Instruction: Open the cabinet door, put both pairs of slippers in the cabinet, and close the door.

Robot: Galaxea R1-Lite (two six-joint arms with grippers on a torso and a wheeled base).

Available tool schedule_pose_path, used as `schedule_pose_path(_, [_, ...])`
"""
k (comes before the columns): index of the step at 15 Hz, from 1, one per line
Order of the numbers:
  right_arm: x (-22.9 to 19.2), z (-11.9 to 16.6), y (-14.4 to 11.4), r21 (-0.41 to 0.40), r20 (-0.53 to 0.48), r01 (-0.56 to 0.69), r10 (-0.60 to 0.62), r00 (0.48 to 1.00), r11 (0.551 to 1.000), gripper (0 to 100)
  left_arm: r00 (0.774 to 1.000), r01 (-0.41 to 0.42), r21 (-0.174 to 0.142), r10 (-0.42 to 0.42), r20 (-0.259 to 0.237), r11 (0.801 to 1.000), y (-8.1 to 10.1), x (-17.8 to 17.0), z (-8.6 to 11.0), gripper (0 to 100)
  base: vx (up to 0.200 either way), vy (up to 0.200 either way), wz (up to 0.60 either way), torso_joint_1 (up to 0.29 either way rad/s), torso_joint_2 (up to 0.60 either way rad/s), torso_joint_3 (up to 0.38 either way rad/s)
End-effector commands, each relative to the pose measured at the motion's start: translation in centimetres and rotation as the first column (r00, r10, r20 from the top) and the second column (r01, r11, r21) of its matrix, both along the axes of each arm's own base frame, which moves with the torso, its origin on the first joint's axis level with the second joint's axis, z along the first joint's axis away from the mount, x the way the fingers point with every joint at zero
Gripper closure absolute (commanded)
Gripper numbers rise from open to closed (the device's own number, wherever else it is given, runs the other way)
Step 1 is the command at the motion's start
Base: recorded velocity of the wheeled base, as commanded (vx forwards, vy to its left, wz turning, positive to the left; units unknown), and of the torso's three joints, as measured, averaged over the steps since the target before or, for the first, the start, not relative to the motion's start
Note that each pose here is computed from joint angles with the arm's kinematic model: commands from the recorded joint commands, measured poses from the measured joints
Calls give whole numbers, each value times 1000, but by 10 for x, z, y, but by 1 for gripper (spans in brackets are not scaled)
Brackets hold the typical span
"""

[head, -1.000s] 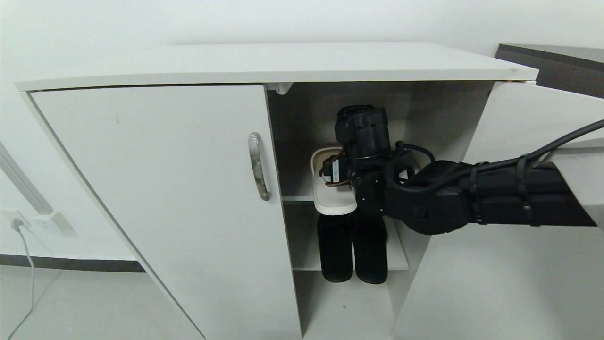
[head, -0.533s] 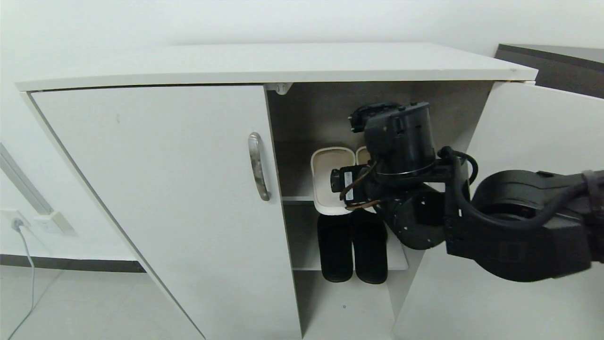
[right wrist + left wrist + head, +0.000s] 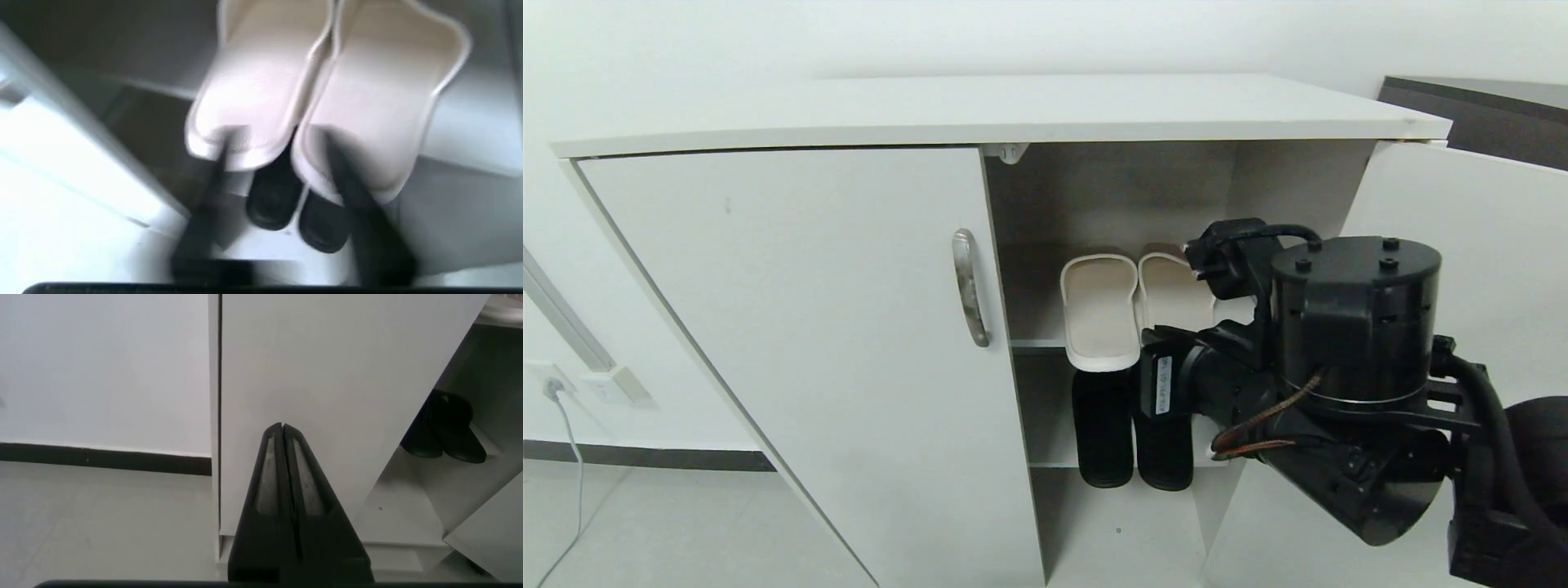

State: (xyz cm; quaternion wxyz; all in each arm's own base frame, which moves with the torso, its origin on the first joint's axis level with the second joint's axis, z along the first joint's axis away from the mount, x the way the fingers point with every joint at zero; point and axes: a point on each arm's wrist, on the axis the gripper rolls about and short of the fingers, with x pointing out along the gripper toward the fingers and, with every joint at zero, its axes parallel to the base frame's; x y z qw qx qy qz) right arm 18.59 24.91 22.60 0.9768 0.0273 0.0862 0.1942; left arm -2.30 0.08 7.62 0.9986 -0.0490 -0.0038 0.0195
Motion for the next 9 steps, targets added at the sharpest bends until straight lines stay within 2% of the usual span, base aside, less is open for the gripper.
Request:
schedule_pose_path(1, [-6,-8,-4,-18,-6,-22,22,1000,1000,100,1000,-1,0,1,-1,1000,0,0,0,100,0,0,0,0,0,0])
schedule_pose_path(4, [-9,-23,0,-62,-32,-42,40,999,997,100,1000,-1,1,1,-1,1000,0,0,0,100,0,0,0,0,0,0])
schedule_pose_path(9, [-7,-36,15,-47,-20,-60,59,998,997,100,1000,-1,1,1,-1,1000,0,0,0,100,0,0,0,0,0,0])
